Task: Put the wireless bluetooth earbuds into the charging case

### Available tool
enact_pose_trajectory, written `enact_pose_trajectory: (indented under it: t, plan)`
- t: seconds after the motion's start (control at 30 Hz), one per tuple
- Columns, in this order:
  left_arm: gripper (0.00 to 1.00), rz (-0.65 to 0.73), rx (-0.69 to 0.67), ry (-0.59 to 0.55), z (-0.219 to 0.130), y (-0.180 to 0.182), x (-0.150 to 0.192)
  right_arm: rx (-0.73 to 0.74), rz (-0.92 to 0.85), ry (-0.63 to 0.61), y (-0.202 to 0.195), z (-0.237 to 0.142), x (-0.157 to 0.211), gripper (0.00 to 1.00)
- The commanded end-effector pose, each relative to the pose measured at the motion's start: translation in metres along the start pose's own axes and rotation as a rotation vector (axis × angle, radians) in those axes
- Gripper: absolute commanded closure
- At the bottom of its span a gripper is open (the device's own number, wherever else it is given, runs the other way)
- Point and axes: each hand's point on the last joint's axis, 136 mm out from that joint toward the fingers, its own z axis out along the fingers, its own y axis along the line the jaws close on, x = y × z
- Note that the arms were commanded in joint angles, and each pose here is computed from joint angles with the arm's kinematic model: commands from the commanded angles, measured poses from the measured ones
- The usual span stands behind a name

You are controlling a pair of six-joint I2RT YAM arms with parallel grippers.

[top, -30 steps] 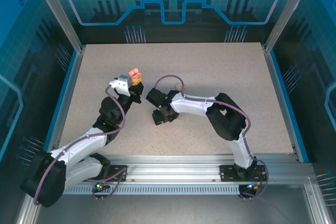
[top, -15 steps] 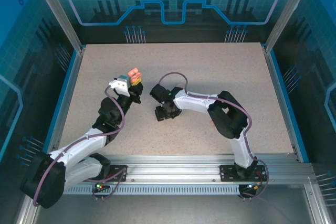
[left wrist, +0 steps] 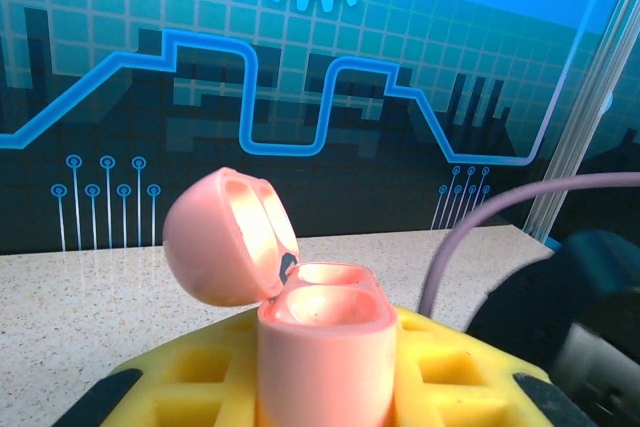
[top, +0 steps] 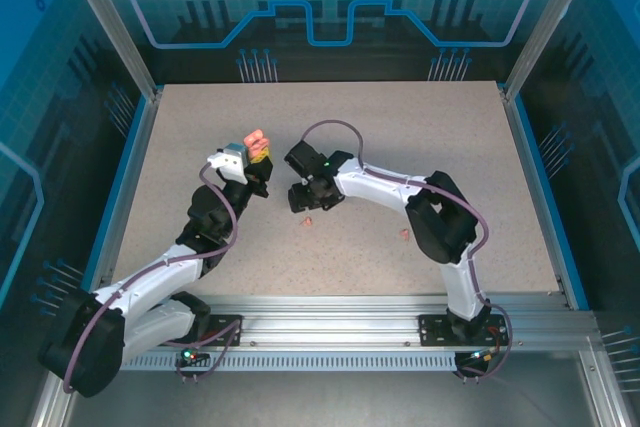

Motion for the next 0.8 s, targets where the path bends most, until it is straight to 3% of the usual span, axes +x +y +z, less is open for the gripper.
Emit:
enact_pose_trajectory:
  t: [0.0, 0.33, 0.77]
  plan:
    - [1.0, -0.003, -0.016, -0.028, -0.005, 0.004, -0.006, 0.029, 0.005, 0.079, -0.008, 0.023, 0.009, 0.42]
    - [1.0, -0.005, -0.009, -0.04, -0.004, 0.003, -0.012, 0.115, -0.037, 0.113, -0.023, 0.035, 0.028, 0.42]
    - [1.0, -0.011, -0.005, -0.038, -0.003, 0.001, -0.013, 0.121, -0.075, 0.138, -0.022, 0.033, 0.049, 0.43]
